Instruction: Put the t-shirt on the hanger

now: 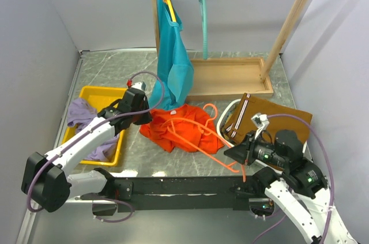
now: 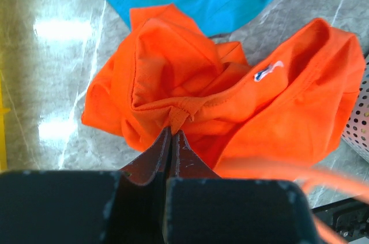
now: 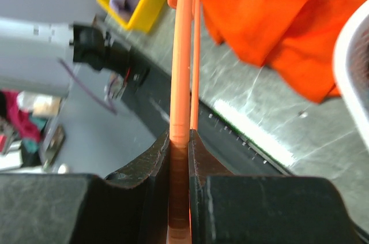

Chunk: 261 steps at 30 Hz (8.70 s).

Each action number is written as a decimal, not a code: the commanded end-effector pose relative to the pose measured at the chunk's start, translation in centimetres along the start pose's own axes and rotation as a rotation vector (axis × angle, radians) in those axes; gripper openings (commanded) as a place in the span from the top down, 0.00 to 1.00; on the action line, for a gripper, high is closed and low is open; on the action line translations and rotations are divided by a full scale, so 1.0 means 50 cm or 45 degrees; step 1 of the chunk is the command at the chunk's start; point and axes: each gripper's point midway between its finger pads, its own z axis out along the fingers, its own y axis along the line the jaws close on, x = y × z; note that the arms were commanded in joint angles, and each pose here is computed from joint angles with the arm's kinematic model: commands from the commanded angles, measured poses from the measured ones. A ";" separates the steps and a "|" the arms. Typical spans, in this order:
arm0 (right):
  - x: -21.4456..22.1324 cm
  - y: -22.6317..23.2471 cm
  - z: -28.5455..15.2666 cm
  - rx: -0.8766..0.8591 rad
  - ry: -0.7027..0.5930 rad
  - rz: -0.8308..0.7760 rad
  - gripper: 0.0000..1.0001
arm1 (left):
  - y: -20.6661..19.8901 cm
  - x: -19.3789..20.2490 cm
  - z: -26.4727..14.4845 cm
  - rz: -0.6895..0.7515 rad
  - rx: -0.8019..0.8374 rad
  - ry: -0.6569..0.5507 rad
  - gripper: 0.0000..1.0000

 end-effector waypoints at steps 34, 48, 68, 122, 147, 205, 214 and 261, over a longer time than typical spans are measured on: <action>-0.074 0.035 0.095 -0.217 -0.069 -0.157 1.00 | -0.041 -0.073 -0.074 0.175 0.047 -0.173 0.99; -0.099 0.047 0.113 -0.190 -0.175 -0.187 1.00 | -0.123 -0.103 -0.139 0.395 0.128 -0.294 0.99; -0.096 0.126 0.099 -0.359 -0.201 -0.264 1.00 | -0.209 -0.188 -0.352 0.551 0.230 -0.652 0.99; -0.117 0.192 0.242 -0.430 -0.559 -0.421 1.00 | -0.354 -0.182 -0.347 0.507 0.525 -0.798 0.29; -0.108 0.186 0.267 -0.395 -0.526 -0.444 1.00 | -0.379 -0.187 -0.346 0.343 0.737 -0.664 0.78; -0.067 -0.078 0.368 0.453 -0.248 0.145 1.00 | -0.243 -0.260 -0.330 0.166 0.353 -0.988 0.99; -0.085 -0.030 0.377 0.253 -0.216 0.151 0.66 | -0.265 -0.247 -0.337 0.219 0.455 -0.980 0.99; -0.065 -0.086 0.375 0.516 -0.151 -0.032 1.00 | -0.190 -0.282 -0.338 0.083 0.209 -1.091 0.99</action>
